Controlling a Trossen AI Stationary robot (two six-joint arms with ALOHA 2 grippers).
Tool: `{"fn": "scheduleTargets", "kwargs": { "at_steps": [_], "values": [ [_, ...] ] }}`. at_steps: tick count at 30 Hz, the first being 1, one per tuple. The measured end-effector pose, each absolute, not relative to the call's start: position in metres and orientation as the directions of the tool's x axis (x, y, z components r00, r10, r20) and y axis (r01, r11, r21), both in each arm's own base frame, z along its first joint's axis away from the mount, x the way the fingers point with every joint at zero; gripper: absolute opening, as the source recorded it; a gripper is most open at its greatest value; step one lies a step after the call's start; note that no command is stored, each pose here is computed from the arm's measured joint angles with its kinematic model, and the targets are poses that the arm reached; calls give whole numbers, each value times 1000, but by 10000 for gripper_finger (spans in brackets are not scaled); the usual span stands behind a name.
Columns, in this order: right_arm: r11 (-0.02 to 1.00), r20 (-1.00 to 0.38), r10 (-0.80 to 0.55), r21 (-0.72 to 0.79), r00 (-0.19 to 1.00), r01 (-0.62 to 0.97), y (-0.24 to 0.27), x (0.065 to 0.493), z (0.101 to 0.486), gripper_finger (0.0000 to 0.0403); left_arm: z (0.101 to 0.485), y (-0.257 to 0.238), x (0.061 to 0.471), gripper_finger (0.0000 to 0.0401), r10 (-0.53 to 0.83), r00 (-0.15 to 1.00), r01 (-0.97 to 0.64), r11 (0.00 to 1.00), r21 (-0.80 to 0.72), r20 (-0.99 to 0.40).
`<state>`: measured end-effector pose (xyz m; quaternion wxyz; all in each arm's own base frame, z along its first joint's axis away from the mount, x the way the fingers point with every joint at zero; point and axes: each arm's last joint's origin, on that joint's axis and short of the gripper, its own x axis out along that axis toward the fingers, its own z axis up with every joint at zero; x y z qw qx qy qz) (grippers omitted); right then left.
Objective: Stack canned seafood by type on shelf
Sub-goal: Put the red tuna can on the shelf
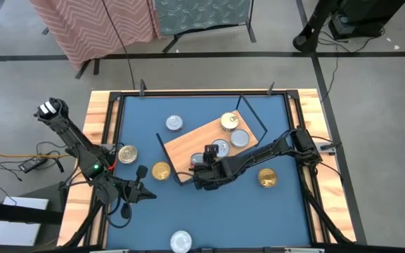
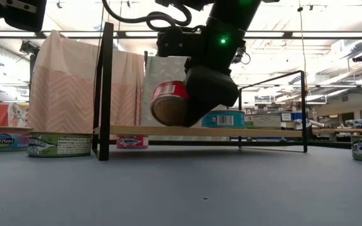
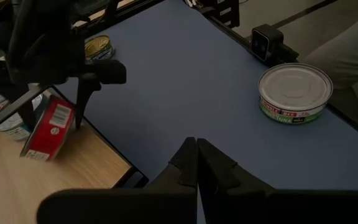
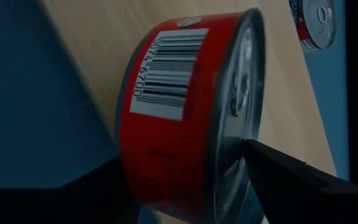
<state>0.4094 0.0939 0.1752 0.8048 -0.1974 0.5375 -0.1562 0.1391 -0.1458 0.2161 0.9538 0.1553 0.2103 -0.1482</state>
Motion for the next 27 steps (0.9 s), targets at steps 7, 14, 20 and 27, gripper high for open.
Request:
{"fn": "scheduleTargets", "kwargs": {
  "at_steps": [7,14,20,27],
  "values": [
    [895,-823,-433,-442,368,63,94,409,175,278,216,-146,139,4,-217,868,348,908,233,-447],
    [917,-849,-390,-392,358,69,96,411,191,285,216,-146,139,4,-218,868,348,908,233,-447],
    [921,-837,-381,-379,393,86,97,417,203,295,216,-146,139,4,-218,868,347,909,231,-446],
    [920,-836,-387,-378,389,103,96,417,204,296,216,-146,139,4,-226,865,354,907,226,-449]
  ]
}}
